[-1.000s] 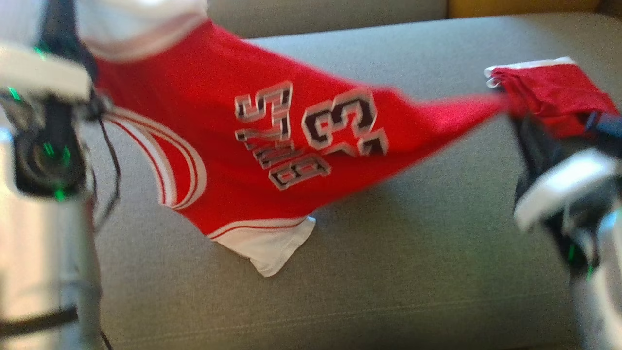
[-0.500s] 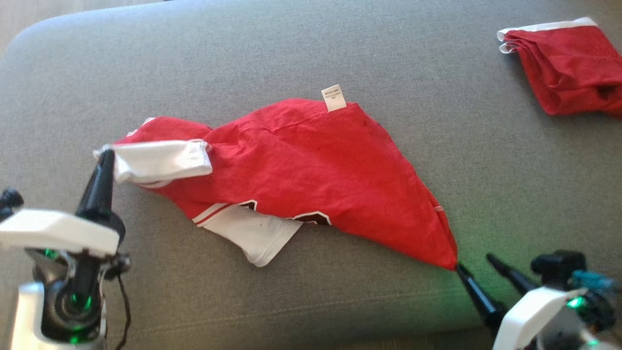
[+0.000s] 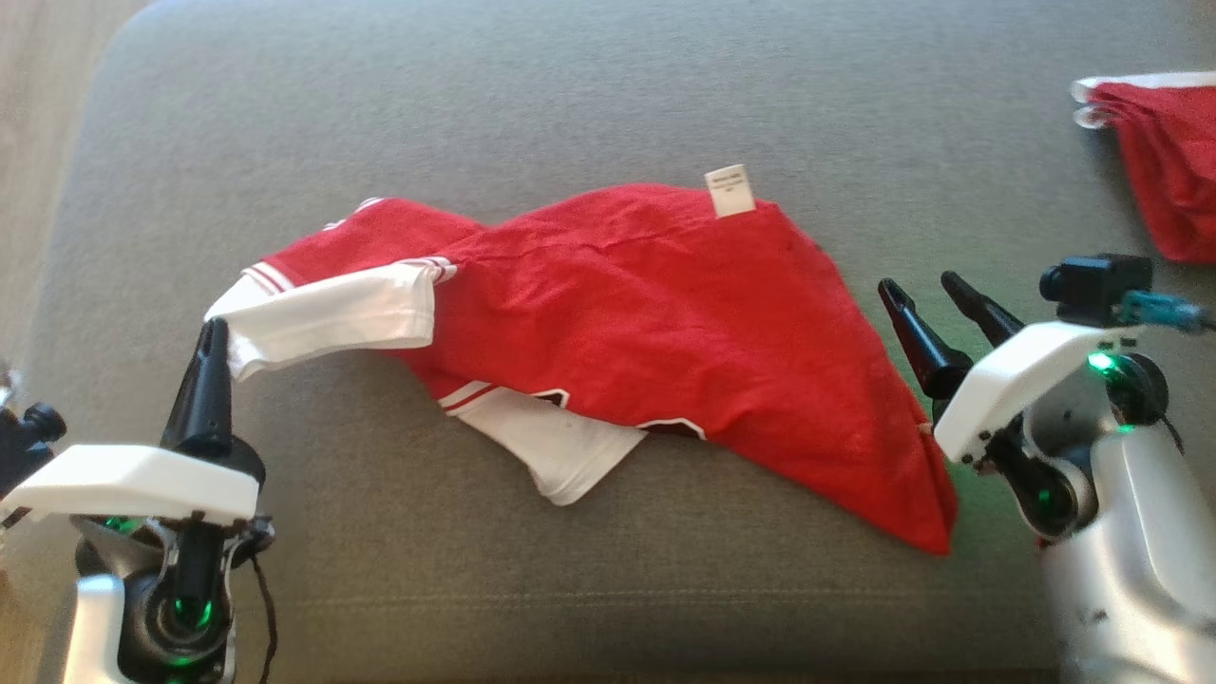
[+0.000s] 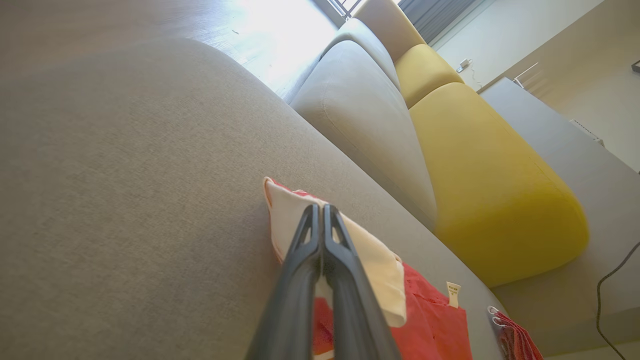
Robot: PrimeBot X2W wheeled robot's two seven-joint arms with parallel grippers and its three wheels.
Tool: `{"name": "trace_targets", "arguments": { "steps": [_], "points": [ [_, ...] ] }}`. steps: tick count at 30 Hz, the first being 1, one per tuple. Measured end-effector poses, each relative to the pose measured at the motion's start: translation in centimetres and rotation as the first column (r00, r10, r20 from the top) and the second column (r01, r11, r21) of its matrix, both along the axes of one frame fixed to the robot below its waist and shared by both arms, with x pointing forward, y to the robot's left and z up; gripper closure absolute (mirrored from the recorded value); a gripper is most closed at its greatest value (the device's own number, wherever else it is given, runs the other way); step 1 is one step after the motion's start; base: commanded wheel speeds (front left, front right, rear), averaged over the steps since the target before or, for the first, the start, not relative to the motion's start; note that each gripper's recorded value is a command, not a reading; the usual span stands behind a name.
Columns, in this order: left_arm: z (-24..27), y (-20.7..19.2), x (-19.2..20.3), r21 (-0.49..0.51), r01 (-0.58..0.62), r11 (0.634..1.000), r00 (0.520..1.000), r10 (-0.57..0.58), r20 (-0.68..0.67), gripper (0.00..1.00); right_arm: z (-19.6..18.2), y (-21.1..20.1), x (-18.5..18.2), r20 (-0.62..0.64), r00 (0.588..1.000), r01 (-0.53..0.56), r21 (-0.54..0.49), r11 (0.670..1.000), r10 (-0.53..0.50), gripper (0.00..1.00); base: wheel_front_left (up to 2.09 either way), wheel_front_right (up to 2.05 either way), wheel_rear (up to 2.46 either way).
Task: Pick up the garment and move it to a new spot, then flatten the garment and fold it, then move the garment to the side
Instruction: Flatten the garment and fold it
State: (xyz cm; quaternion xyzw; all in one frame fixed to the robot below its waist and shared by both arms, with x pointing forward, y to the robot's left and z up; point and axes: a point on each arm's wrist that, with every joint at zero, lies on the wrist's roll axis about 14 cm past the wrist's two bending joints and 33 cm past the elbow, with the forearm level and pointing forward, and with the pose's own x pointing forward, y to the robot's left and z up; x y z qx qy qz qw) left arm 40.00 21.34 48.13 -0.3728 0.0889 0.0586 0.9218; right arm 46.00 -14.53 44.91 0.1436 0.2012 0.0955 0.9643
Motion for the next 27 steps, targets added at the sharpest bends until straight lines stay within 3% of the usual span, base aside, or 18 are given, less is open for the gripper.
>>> {"name": "trace_targets", "arguments": {
  "steps": [4, 15, 22, 26, 27],
  "points": [
    [-0.4, 1.4, -0.9, 0.015, -0.041, 0.999, 0.999, 0.042, -0.011, 1.00, -2.9, 1.0, 1.7, -0.093, 0.996, -0.007, 0.011, 1.000, 0.008, 0.00, 0.00, 0.00, 0.00],
    [-3.0, 2.3, -1.8, 0.015, -0.073, 0.997, 0.994, 0.074, -0.077, 1.00, -5.9, 5.1, 5.7, -0.173, 0.982, -0.071, 0.007, 0.997, 0.071, 0.03, 0.00, 0.00, 0.00],
    [-4.2, 2.7, -2.0, 0.022, -0.087, 0.996, 0.990, 0.089, -0.111, 1.00, -5.9, 7.9, 6.5, -0.138, 0.979, -0.154, -0.006, 0.988, 0.152, 0.00, 0.00, 0.00, 0.00],
    [-4.6, 2.7, -2.1, 0.023, -0.092, 0.995, 0.988, 0.094, -0.118, 1.00, -6.3, 8.2, 6.4, -0.138, 0.976, -0.174, -0.021, 0.984, 0.170, 0.09, 0.00, 0.00, 0.00],
    [-4.6, 2.7, -2.1, 0.023, -0.093, 0.995, 0.988, 0.095, -0.120, 1.00, -6.4, 8.2, 6.4, -0.140, 0.974, -0.182, -0.029, 0.983, 0.176, 0.18, 0.00, 0.00, 0.00]
  ]
}}
